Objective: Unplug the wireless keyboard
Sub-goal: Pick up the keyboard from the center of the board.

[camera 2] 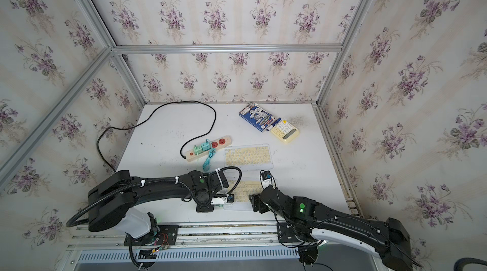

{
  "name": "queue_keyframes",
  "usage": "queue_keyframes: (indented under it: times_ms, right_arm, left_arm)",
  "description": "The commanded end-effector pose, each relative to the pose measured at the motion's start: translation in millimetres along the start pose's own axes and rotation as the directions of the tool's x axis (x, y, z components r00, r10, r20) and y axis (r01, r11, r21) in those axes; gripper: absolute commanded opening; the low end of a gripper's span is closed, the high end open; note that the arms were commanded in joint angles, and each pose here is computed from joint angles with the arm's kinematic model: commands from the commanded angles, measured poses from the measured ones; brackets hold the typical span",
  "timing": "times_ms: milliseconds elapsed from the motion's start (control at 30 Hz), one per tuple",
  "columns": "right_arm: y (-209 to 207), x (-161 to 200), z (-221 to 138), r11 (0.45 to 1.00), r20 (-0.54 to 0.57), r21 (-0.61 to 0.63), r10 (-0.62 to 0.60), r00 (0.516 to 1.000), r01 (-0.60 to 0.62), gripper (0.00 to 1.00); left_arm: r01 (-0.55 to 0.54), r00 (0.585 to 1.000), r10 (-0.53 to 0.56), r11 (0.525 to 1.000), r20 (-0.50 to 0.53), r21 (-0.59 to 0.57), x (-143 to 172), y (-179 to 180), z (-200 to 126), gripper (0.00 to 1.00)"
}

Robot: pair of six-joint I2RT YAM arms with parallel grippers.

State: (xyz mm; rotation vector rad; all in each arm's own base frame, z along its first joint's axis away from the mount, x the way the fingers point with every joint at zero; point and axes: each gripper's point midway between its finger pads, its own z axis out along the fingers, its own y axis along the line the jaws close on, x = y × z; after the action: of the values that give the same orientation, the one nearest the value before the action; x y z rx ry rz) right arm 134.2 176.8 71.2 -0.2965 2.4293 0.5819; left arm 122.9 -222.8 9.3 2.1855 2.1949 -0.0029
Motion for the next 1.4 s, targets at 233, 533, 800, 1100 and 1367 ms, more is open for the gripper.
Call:
queue_keyframes:
  times_ms: [233,533,800,1100,1367]
  right_arm:
    - [-13.1,-9.9,-13.4,0.964,0.082,0.008,0.263,0.961,-0.264,0.87]
    - [-5.3,-3.1,-17.6,0.809,0.032,-0.129,0.581,0.813,-0.574,0.9]
    - [43.6,-20.5,-17.0,0.701,-0.101,-0.252,0.667,0.738,-0.668,0.91]
    - [86.1,-15.9,-13.2,0.586,-0.149,-0.342,0.738,0.658,-0.735,0.91]
    - [91.9,2.3,11.5,0.531,-0.118,-0.342,0.794,0.596,-0.775,0.9]
  left_arm:
    - [-0.012,1.0,0.012,1.0,0.004,0.017,-5.4,0.2,1.5,0.0]
    - [-0.006,0.985,0.006,1.0,0.175,0.0,-26.5,6.9,-38.8,0.0]
    - [0.001,0.954,0.015,0.999,0.3,-0.054,-39.0,16.2,-75.9,0.0]
    - [0.006,0.941,0.018,0.998,0.338,-0.069,-43.9,19.8,-88.5,0.0]
    - [0.008,0.939,0.012,0.998,0.344,-0.056,-44.5,18.7,-88.4,0.0]
